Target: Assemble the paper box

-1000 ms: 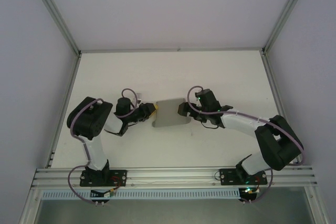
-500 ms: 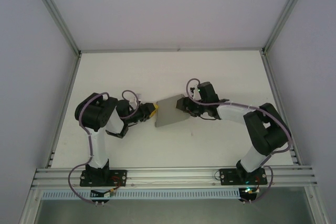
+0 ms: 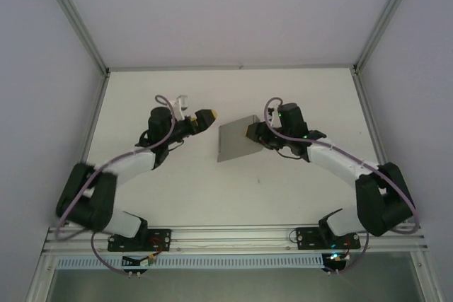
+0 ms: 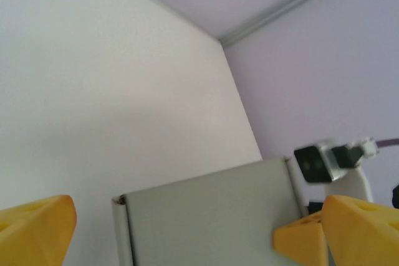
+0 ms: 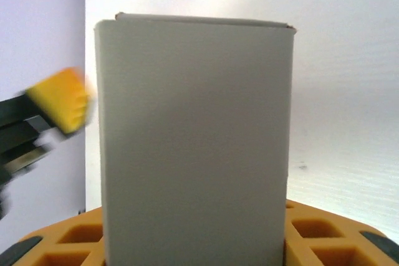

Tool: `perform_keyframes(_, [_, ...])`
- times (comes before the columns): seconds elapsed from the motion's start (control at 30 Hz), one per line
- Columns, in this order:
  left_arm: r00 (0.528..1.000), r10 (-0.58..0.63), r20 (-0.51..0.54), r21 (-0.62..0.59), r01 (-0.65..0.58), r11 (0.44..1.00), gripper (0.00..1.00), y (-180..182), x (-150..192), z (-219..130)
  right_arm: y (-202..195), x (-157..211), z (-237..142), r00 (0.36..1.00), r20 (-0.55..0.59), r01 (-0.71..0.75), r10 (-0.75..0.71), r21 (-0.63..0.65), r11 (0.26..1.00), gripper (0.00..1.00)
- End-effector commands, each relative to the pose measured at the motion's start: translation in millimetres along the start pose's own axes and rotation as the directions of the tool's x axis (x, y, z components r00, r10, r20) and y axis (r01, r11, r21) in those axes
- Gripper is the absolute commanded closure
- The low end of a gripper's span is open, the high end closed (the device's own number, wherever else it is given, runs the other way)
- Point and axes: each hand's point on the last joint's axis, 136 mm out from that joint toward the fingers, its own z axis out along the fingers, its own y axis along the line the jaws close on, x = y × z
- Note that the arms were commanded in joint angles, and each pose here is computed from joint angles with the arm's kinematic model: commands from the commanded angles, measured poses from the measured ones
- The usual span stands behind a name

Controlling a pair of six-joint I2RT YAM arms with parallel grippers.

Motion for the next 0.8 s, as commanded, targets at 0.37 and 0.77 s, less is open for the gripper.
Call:
perform_keyframes(0.37, [0.287, 0.93, -0.228, -0.063, -0.958, 0.28, 0.0, -71, 83, -11, -1, -27, -62, 0.823, -0.17, -0.525, 0.541, 0.132, 0.841, 0.54])
perform_keyframes(0.77, [0.108, 0.959, -0.261, -0.135, -0.988, 0.075, 0.01, -58, 87, 45, 0, -13, -50, 0.697, -0.336, -0.607, 0.633, 0.194, 0.771, 0.56])
